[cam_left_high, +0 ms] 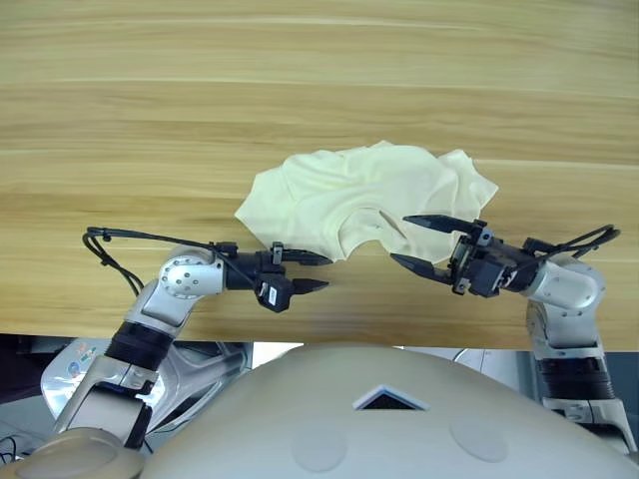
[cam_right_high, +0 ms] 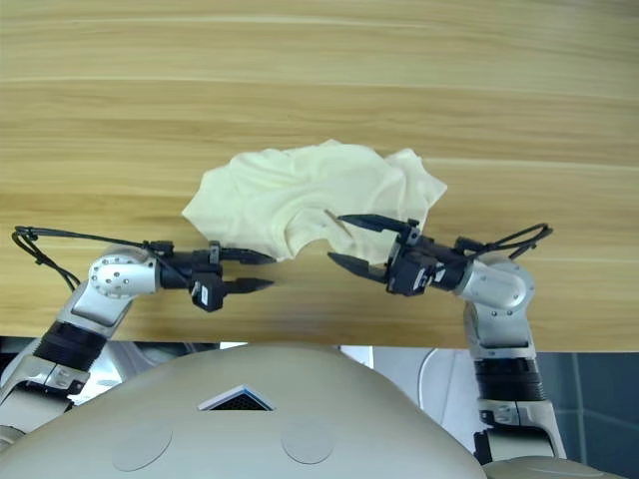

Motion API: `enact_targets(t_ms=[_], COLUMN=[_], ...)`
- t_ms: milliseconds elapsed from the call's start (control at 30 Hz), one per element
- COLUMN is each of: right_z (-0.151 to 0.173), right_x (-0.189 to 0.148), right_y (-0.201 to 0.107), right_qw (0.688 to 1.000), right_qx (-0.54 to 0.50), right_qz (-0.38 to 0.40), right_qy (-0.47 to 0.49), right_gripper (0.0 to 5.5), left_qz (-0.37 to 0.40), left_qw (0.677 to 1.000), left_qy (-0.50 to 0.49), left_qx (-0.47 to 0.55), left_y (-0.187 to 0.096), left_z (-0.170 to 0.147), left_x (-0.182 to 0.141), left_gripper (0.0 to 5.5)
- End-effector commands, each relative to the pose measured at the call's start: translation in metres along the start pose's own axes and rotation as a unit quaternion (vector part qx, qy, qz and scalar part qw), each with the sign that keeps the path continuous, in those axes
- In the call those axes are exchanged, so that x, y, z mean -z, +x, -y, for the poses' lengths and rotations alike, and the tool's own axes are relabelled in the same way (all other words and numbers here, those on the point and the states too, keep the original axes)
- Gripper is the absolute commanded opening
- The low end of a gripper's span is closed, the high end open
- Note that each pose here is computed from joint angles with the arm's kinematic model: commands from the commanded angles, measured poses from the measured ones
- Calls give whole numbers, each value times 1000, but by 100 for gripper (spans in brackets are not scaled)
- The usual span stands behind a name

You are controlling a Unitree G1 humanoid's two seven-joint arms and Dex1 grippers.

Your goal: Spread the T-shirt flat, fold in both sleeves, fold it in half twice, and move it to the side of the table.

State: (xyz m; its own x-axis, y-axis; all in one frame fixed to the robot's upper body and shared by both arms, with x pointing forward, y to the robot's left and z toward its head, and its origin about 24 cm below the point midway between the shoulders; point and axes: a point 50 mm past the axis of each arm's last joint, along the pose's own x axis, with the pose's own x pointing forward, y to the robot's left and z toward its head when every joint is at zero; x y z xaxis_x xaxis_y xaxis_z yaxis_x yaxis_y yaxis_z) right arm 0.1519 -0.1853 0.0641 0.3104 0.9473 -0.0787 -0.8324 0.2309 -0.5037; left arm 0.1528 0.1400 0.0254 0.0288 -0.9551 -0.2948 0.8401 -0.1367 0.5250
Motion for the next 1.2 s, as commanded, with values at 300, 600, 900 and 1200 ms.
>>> enact_targets(t_ms=[300, 600, 900, 1200], right_z=[-2, -4, -3, -3], right_x=[-2, -7, -11, -10], right_y=[4, 4, 4, 4], right_qw=[1000, 1000, 1000, 1000], right_qx=[-3, -8, -8, -10], right_qz=[10, 17, 22, 21], right_qy=[-17, 12, 18, 4], right_gripper=[267, 267, 267, 267], left_qz=[110, 130, 138, 131], left_qw=[993, 990, 987, 989], left_qy=[-42, -48, -70, -63], left_qx=[1, -16, -36, -41], left_y=[-6, -5, -6, -7], left_z=[-6, -6, -12, -15], left_x=[-20, -24, -25, -24], left_gripper=[200, 200, 200, 200])
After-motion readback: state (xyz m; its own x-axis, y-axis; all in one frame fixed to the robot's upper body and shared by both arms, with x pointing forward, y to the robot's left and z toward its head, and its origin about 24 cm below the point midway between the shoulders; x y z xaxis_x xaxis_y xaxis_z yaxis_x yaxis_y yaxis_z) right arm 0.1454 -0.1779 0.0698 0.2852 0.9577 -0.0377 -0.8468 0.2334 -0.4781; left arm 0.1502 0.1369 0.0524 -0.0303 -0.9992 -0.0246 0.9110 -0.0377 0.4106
